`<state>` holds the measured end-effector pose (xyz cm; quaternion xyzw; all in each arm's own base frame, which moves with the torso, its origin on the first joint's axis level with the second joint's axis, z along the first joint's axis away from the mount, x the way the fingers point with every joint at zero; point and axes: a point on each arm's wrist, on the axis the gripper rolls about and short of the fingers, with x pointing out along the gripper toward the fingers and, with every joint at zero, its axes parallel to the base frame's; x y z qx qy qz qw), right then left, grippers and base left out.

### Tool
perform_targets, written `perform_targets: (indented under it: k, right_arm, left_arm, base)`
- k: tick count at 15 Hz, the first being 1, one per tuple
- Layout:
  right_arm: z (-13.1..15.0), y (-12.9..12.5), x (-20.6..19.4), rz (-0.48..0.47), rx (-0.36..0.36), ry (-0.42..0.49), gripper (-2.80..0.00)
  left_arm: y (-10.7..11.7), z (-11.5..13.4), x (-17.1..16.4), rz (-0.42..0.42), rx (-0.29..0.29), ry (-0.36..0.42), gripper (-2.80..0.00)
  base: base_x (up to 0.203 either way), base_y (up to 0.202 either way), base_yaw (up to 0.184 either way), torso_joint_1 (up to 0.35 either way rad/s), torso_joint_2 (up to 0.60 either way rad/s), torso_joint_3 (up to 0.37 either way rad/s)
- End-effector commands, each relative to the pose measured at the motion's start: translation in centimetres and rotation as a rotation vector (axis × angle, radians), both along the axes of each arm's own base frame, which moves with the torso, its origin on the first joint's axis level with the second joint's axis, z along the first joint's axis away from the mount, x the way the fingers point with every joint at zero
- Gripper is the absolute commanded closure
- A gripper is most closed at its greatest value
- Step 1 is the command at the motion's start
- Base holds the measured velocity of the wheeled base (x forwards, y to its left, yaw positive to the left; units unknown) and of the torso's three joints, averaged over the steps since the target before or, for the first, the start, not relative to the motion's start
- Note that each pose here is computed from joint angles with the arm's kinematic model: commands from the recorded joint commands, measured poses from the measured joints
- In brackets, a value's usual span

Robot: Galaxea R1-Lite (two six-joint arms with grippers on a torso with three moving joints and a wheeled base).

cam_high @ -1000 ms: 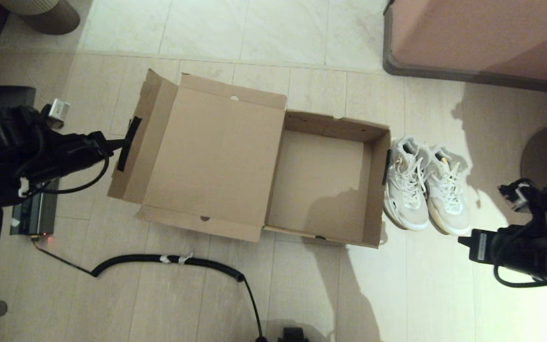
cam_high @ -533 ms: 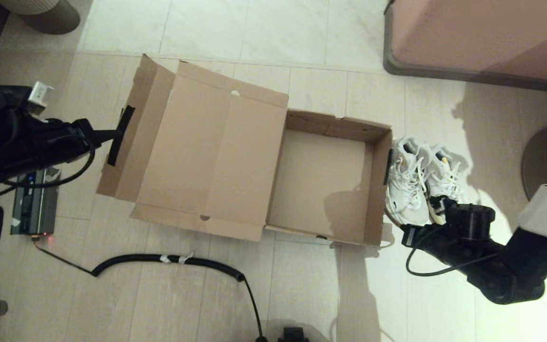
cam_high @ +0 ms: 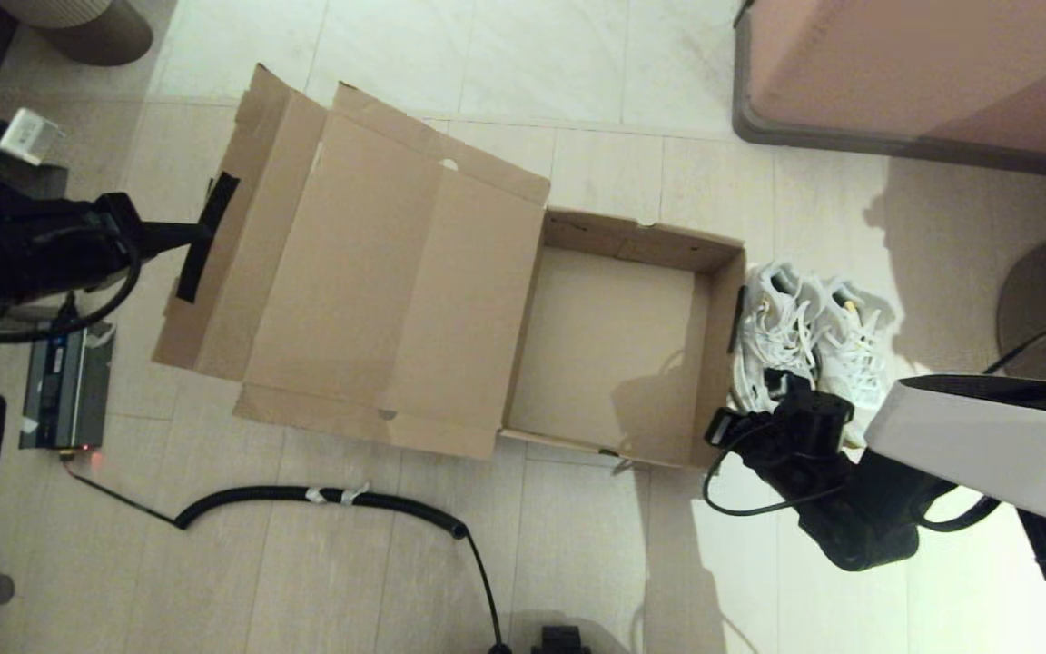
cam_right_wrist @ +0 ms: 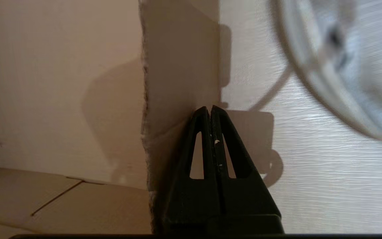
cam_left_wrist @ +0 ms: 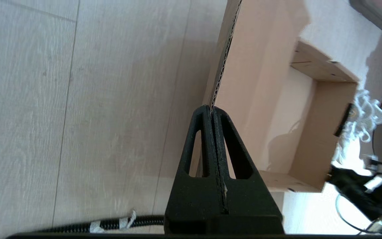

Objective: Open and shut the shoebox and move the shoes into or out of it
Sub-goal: Close the shoe box

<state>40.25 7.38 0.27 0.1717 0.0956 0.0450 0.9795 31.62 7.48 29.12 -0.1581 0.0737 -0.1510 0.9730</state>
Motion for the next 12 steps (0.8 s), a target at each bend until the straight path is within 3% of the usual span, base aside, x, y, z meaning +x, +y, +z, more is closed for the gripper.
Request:
perform_targets:
  k: [1, 4, 8, 12]
  right_arm:
    - [-0.8, 1.2, 0.1, 0.025, 0.0, 0.006, 0.0]
    - [-0.8, 3.0, 0.1, 0.066, 0.001, 0.004, 0.0]
    - [0.0, 4.7, 1.0, 0.099, 0.004, -0.008, 0.0]
    - [0.9, 6.6, 2.7, 0.115, 0.007, -0.027, 0.0]
  left_arm:
    - [-0.5, 2.1, -2.0, -0.002, 0.014, -0.045, 0.0]
    - [-1.3, 4.0, -4.5, -0.021, 0.019, -0.065, 0.0]
    - [-3.2, 6.7, -8.0, -0.061, 0.01, -0.034, 0.0]
    - [-6.6, 8.5, -12.1, -0.173, 0.006, -0.028, 0.0]
  base:
    - [0.0, 0.0, 0.0, 0.0, 0.0, 0.0]
    - [0.0, 0.0, 0.0, 0.0, 0.0, 0.0]
    - [0.0, 0.0, 0.0, 0.0, 0.0, 0.0]
    - [0.0, 0.0, 0.0, 0.0, 0.0, 0.0]
